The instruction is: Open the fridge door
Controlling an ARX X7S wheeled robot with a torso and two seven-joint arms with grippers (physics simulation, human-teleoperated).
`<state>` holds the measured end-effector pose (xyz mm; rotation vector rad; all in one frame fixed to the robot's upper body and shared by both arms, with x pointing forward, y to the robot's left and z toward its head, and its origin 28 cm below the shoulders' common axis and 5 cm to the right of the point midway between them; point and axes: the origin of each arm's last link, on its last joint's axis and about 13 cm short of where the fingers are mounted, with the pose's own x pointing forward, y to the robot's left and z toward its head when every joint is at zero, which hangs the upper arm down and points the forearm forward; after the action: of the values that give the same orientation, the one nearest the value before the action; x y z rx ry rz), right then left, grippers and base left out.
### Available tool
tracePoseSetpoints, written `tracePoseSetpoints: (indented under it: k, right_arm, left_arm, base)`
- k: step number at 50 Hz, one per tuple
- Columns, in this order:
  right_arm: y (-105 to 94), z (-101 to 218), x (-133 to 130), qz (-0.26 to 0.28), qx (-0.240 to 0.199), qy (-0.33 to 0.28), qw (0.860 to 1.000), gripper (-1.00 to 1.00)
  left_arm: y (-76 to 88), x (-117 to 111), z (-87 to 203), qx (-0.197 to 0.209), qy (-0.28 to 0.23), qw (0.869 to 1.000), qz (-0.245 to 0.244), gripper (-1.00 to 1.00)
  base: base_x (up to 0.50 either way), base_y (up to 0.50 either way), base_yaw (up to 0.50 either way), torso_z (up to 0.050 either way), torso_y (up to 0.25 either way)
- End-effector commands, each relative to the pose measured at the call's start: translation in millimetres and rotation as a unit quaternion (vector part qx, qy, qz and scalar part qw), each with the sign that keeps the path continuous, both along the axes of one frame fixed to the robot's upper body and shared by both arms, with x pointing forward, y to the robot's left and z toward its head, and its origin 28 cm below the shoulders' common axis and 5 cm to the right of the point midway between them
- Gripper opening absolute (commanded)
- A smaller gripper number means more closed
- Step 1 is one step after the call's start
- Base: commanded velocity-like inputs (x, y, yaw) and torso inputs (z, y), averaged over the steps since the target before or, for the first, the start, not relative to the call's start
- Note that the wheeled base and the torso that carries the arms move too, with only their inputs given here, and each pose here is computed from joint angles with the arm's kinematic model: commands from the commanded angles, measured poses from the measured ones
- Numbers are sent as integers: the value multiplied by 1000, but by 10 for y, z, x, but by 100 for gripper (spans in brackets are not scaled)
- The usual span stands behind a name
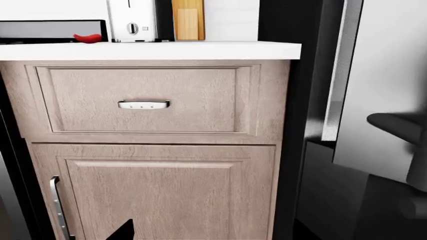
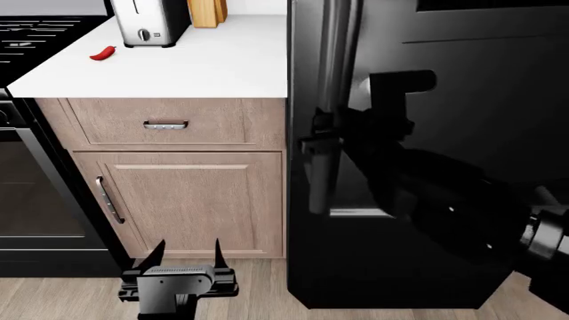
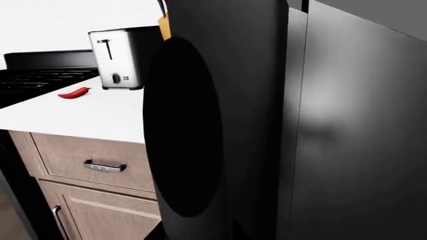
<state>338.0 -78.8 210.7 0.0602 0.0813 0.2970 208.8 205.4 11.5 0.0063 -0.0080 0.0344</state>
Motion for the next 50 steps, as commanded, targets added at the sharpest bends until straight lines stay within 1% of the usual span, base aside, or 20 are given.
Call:
tracePoseSetpoints:
  k: [1, 4, 19, 24, 40, 50]
  right_arm:
    - [-155, 22, -132, -39, -6, -8, 999, -100]
    - [-162, 24, -162, -40, -13, -10, 999, -100]
    - [-253, -71, -359, -48, -12, 0, 999, -100]
    - [-292, -105, -472, -56, -19, 2, 998, -100]
    - [-325, -151, -786, -55, -10, 1, 998, -100]
    - [-430, -99, -1013, -62, -11, -1, 998, -100]
  left_arm:
    - [1, 0, -1, 1, 0, 1000, 0, 100]
    - [6, -4, 9, -2, -7, 1000, 5, 100]
    - [1, -6, 5, -3, 0, 1000, 1, 100]
    - [-1, -3, 3, -2, 0, 1000, 1, 100]
    - [-1, -2, 0, 0, 1, 1000, 1, 100]
    - [-5, -6, 16, 3, 1, 1000, 2, 100]
  base:
    - [0, 0, -3, 0, 0]
    - [0, 0, -2, 0, 0]
    - [0, 0, -3, 0, 0]
    - [0, -2, -3, 0, 0]
    - [0, -2, -3, 0, 0]
    - [0, -2, -3, 0, 0]
